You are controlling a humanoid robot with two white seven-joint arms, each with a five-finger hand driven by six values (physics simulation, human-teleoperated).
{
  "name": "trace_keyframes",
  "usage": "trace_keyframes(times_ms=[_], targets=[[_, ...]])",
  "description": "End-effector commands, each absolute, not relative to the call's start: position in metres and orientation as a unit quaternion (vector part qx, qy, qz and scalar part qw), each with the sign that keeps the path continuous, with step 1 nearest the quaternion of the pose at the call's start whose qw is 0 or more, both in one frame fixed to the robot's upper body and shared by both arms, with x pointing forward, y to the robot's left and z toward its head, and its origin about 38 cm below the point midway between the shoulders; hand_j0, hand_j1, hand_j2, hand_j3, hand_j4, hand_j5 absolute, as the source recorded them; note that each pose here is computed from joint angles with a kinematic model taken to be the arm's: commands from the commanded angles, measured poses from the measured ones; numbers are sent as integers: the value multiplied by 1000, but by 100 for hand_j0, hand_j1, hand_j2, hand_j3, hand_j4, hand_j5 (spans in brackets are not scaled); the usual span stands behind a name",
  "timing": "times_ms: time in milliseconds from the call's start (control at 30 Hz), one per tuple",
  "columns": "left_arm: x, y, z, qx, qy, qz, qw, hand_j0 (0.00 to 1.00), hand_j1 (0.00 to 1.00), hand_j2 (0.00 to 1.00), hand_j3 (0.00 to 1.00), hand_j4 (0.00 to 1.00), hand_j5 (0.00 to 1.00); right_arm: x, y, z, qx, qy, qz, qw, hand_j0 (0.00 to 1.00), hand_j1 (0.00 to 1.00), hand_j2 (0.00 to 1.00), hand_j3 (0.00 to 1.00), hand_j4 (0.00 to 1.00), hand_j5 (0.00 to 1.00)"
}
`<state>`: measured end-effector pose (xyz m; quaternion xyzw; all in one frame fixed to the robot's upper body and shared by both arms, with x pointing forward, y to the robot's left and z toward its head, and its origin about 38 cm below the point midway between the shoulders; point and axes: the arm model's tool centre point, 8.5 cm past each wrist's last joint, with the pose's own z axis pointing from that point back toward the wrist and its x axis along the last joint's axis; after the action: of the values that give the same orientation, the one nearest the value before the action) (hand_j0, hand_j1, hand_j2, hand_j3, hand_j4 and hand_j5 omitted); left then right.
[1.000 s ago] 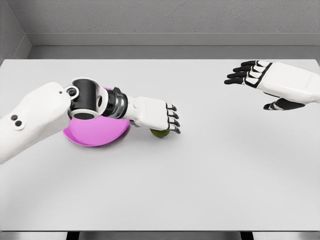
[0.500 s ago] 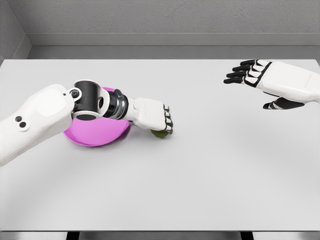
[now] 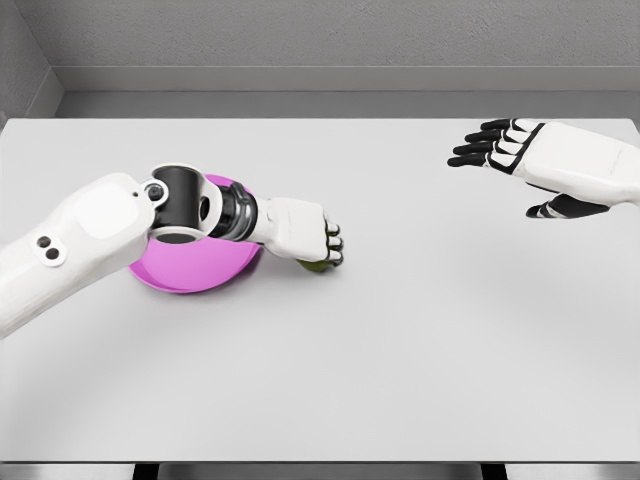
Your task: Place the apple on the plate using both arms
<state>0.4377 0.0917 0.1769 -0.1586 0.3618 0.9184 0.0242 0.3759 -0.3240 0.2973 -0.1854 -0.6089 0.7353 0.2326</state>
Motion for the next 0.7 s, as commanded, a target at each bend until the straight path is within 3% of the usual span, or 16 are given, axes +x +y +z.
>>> trace_keyframes(times_ms=[0, 400, 667], targets=[[439, 92, 177, -162, 358, 919, 26, 21, 21, 21, 21, 21, 21, 376, -324, 298, -184, -611, 734, 234, 100, 100, 100, 100, 100, 100], [445, 108, 224, -86, 494, 863, -70, 23, 23, 23, 23, 23, 23, 376, -325, 297, -183, -610, 734, 236, 100, 100, 100, 100, 100, 100], [463, 205, 246, -151, 490, 844, -154, 23, 23, 23, 23, 23, 23, 376, -325, 297, -184, -611, 733, 235, 100, 100, 100, 100, 100, 100]])
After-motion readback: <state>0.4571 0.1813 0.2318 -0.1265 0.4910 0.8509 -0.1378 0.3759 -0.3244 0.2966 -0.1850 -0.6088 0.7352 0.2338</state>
